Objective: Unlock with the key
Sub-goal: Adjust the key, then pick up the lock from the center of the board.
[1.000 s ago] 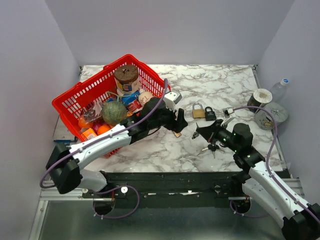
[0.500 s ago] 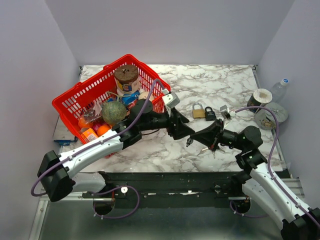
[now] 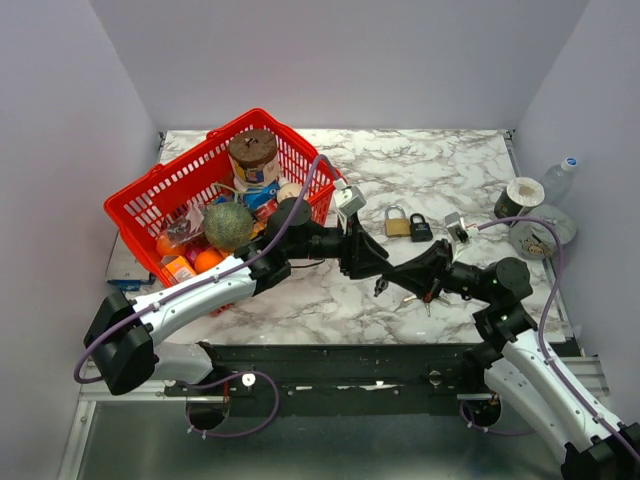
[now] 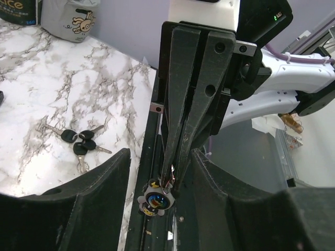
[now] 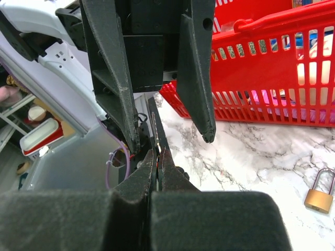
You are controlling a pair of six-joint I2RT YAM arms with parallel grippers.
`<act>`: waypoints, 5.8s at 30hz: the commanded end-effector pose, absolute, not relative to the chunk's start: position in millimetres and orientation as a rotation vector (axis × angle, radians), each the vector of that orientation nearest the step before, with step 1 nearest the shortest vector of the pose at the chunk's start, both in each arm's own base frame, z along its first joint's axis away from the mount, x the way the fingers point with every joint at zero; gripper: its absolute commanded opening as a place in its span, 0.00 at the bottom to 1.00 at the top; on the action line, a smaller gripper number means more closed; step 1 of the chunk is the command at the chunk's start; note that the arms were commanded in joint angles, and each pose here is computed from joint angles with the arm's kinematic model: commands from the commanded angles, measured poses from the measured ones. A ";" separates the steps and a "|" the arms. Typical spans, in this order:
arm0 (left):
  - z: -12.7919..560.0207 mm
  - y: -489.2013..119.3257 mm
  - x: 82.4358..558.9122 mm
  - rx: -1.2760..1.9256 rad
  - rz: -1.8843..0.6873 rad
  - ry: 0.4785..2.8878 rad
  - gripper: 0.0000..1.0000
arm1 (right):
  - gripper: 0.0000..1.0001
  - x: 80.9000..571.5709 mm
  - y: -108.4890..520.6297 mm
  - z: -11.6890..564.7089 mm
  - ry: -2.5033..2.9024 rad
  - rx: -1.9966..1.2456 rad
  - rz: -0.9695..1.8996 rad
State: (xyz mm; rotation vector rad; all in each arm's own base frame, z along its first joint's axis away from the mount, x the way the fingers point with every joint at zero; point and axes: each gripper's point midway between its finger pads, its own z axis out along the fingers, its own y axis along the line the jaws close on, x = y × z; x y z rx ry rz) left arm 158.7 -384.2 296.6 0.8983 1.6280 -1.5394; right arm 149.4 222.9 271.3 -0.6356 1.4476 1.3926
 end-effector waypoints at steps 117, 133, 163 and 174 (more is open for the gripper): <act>284.3 -381.6 163.7 1.001 -1.521 1.632 0.00 | 0.41 167.7 220.4 253.1 1.591 -0.716 1.217; 285.0 -381.7 163.2 1.003 -1.524 1.630 0.00 | 0.08 167.8 226.9 248.0 1.592 -0.711 1.282; 214.1 -365.6 186.2 0.639 -0.859 1.902 0.74 | 0.01 280.0 118.8 239.2 1.735 -0.123 0.810; 96.6 -385.2 216.7 0.294 -0.701 2.382 0.74 | 0.01 306.7 92.0 299.1 1.601 -0.054 0.739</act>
